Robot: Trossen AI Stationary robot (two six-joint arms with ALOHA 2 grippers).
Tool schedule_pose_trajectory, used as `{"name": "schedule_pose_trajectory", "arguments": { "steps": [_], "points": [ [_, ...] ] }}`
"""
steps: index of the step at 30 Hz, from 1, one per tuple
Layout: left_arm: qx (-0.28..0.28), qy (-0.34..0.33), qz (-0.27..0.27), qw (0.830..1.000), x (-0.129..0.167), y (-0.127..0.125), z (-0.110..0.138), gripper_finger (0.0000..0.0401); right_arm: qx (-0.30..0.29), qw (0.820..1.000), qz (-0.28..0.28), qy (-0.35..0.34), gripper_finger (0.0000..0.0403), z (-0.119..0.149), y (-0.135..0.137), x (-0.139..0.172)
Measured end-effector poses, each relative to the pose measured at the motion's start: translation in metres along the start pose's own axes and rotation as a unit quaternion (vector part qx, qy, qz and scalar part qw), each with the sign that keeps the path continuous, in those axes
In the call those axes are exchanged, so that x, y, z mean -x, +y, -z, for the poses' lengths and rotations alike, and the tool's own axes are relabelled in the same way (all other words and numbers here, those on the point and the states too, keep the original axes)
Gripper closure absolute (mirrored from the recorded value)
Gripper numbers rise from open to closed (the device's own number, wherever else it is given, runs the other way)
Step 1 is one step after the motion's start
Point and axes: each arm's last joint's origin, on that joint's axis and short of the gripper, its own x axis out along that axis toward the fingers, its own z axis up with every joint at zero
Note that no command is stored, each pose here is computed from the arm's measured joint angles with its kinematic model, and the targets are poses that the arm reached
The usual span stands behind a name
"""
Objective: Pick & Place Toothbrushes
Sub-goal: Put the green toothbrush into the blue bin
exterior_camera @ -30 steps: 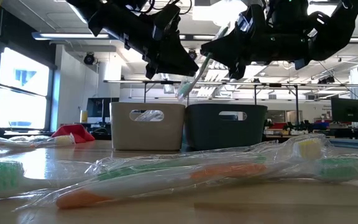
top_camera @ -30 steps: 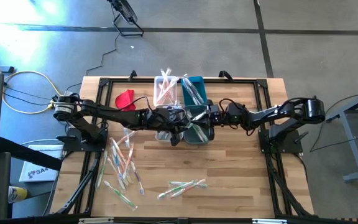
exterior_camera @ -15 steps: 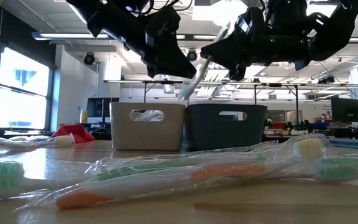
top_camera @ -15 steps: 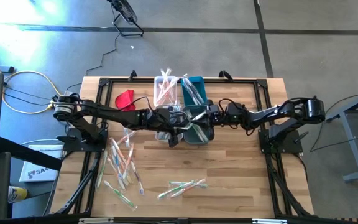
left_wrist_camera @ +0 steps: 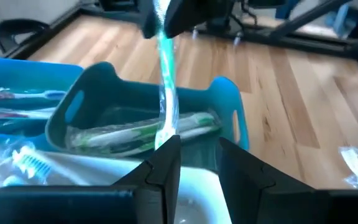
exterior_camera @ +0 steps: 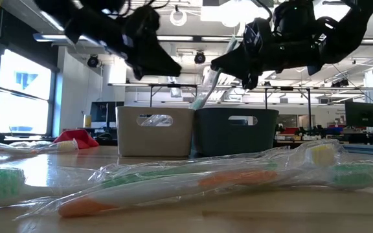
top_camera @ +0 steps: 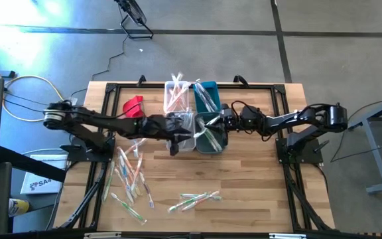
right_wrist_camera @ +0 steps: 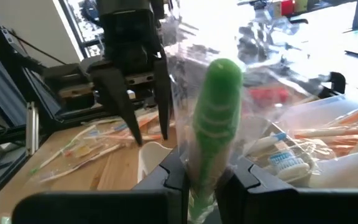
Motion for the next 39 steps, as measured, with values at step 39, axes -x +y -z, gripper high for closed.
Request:
{"name": "schedule_pose_trajectory", "arguments": {
  "steps": [39],
  "points": [
    [0.046, -0.085, 0.019, 0.995, 0.039, 0.010, 0.060, 0.0301, -0.074, 0.992, 0.038, 0.093, 0.0362, 0.021, -0.003, 0.000]
  ]
}}
